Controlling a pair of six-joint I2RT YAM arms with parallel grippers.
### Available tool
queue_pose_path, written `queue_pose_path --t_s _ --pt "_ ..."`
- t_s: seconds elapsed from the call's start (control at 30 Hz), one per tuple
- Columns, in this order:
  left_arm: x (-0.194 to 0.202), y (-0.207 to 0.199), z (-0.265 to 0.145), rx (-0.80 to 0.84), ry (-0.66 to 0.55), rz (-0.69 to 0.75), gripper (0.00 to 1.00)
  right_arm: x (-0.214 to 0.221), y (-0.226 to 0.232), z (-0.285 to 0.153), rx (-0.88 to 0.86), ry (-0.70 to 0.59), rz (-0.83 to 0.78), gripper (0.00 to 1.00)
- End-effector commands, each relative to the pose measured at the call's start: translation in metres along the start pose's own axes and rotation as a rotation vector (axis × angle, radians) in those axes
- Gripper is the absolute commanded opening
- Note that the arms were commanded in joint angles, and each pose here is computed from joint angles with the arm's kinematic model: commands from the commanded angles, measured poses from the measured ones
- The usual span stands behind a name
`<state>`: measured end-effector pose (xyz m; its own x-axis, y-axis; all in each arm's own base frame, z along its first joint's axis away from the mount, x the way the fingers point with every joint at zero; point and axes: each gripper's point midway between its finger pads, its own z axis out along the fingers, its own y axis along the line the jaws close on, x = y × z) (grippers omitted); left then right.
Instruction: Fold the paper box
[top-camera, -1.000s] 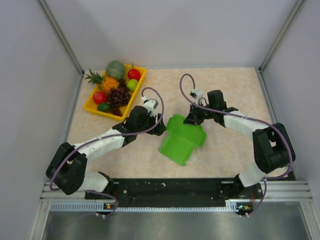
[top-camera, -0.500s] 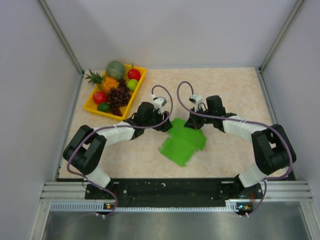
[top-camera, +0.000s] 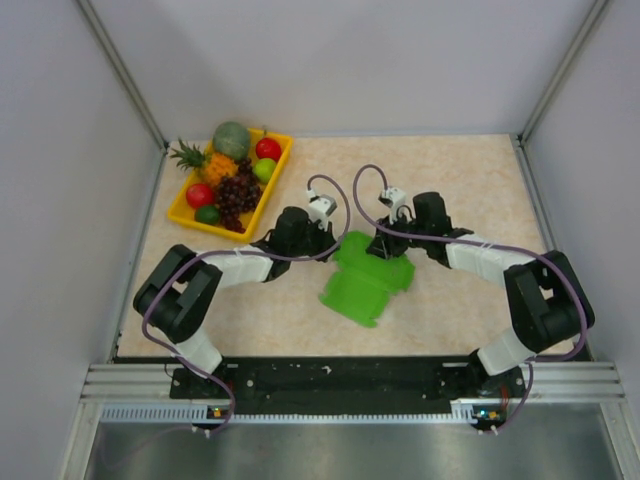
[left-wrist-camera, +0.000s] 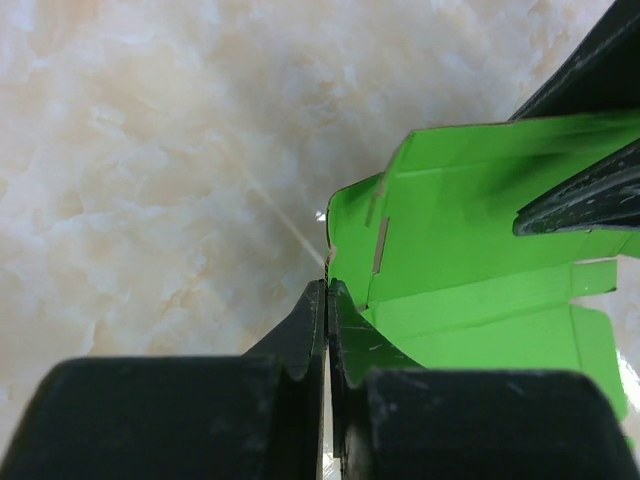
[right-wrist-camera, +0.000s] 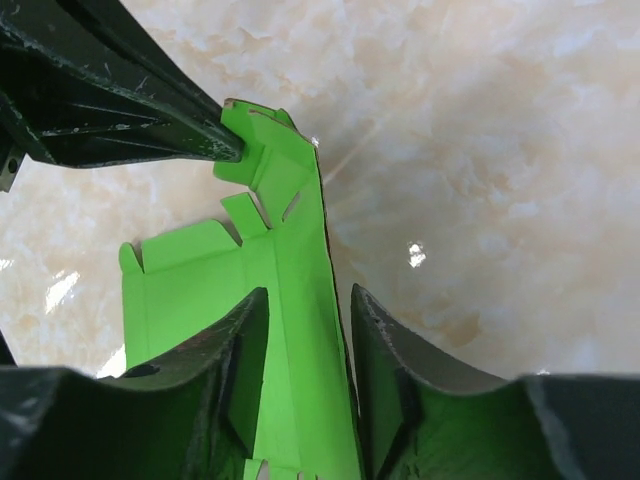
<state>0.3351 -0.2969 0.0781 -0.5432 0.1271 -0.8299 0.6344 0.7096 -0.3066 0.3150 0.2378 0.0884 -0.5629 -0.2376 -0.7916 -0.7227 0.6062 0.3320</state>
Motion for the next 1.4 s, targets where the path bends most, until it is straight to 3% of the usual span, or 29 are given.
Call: queue_pose_path --t_s 0.0,0.17,0.6,0.63,0.7,0.8,1.03,1.17,1.37 --pt "-0.023 -0.005 -0.005 0.028 -0.105 0.067 0.00 -0.030 0.008 -0.008 0.015 -0.059 -0.035 0.41" --pt "-0.021 -0.009 -0.006 0.054 -0.109 0.100 0.00 -0.044 0.001 -0.013 0.055 -0.068 -0.098 0.40" --pt "-0.018 -0.011 -0.008 0.076 -0.106 0.139 0.00 -0.049 0.011 -0.005 0.007 -0.098 -0.205 0.07" --pt "-0.018 -0.011 -0.008 0.078 -0.107 0.139 0.00 -0.048 0.012 -0.005 0.002 -0.097 -0.206 0.08" --pt "-0.018 -0.012 -0.007 0.084 -0.112 0.140 0.00 -0.046 0.012 -0.004 0.006 -0.101 -0.212 0.20" --pt "-0.019 -0.013 -0.007 0.090 -0.113 0.142 0.00 -0.043 0.011 -0.003 0.024 -0.096 -0.222 0.20" --pt "-0.022 -0.013 -0.007 0.095 -0.120 0.142 0.00 -0.042 0.007 -0.003 0.076 -0.109 -0.261 0.13" --pt "-0.020 -0.010 -0.004 0.097 -0.118 0.129 0.00 -0.039 0.013 -0.006 0.148 -0.143 -0.334 0.00" --pt "-0.023 -0.008 -0.001 0.110 -0.130 0.120 0.00 -0.032 0.013 -0.016 0.234 -0.249 -0.430 0.00"
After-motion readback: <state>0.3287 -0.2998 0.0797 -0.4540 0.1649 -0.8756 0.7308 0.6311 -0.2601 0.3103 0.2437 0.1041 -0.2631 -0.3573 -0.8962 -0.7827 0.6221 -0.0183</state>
